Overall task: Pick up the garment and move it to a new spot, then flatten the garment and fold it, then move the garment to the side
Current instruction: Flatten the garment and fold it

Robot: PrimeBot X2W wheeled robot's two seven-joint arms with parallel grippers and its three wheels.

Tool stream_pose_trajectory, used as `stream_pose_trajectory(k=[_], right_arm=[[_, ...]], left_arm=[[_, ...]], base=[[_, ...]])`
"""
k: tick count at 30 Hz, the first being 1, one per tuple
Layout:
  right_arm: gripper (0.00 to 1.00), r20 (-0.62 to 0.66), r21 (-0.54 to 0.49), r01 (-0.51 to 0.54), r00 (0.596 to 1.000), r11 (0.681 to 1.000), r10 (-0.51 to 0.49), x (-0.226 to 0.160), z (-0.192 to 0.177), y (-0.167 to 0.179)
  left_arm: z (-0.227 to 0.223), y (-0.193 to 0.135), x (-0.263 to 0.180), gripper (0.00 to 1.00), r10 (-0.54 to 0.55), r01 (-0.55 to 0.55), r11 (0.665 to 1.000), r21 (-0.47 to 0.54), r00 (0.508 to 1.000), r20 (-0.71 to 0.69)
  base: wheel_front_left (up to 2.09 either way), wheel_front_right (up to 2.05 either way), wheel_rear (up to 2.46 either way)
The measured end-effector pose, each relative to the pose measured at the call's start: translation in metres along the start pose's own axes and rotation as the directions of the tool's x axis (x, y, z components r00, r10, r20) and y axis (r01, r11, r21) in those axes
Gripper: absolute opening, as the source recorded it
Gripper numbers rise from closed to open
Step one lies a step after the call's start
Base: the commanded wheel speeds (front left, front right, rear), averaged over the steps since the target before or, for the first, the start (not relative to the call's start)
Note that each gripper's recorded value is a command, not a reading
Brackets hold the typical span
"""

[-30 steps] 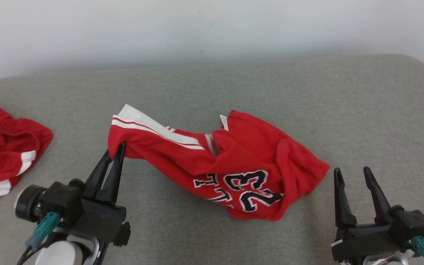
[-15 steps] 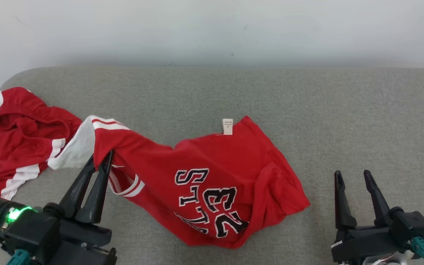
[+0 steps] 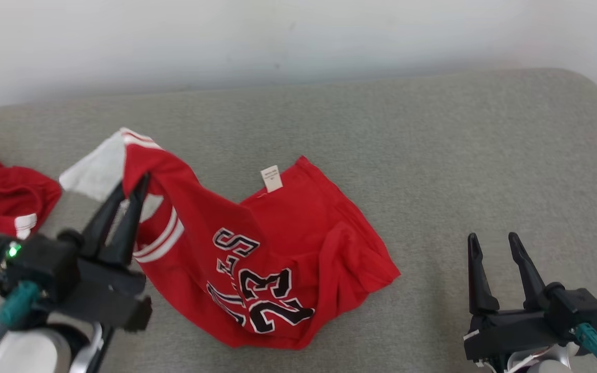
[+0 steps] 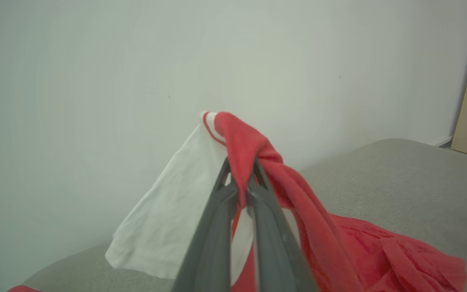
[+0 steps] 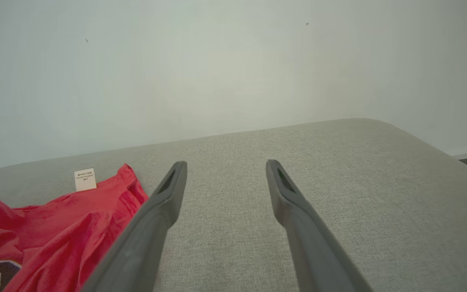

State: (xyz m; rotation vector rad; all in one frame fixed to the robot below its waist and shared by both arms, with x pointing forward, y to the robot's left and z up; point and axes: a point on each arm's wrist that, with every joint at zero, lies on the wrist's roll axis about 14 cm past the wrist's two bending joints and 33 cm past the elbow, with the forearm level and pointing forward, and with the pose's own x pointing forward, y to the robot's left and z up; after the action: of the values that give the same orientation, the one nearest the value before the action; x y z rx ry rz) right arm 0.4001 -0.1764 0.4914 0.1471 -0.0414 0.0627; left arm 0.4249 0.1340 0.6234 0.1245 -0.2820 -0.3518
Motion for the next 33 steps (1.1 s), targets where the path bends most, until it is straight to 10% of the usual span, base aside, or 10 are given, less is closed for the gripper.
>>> stream_pose_trajectory(k=[25, 26, 27, 28, 33], right_arm=[[1.0, -0.084, -0.026, 0.172, 0.981, 0.985, -0.174, -0.001, -0.026, -0.062], [1.0, -0.084, -0.025, 0.167, 0.982, 0.986, -0.169, 0.0, -0.026, -0.061], [1.0, -0.083, -0.025, 0.163, 0.983, 0.986, -0.165, 0.0, -0.026, -0.059], [1.0, -0.08, -0.022, 0.158, 0.984, 0.987, -0.159, 0.001, -0.025, -0.057], [1.0, -0.074, -0.01, 0.126, 0.989, 0.992, -0.126, 0.003, -0.023, -0.046]], left_arm=[[-0.172, 0.01, 0.117, 0.0, -0.083, 0.071, 0.996, -0.048, 0.938, -0.338], [-0.176, 0.012, 0.117, 0.17, -0.078, 0.067, 0.997, -0.046, 0.934, -0.35], [-0.178, 0.014, 0.117, 0.85, -0.074, 0.064, 0.997, -0.039, 0.932, -0.355], [-0.177, 0.015, 0.118, 1.0, -0.071, 0.062, 0.997, -0.036, 0.934, -0.35], [-0.16, 0.012, 0.119, 1.0, -0.072, 0.062, 0.997, -0.043, 0.952, -0.299]], base=[[0.0, 0.0, 0.0], [0.0, 0.0, 0.0], [0.0, 0.0, 0.0], [0.0, 0.0, 0.0], [0.0, 0.0, 0.0]])
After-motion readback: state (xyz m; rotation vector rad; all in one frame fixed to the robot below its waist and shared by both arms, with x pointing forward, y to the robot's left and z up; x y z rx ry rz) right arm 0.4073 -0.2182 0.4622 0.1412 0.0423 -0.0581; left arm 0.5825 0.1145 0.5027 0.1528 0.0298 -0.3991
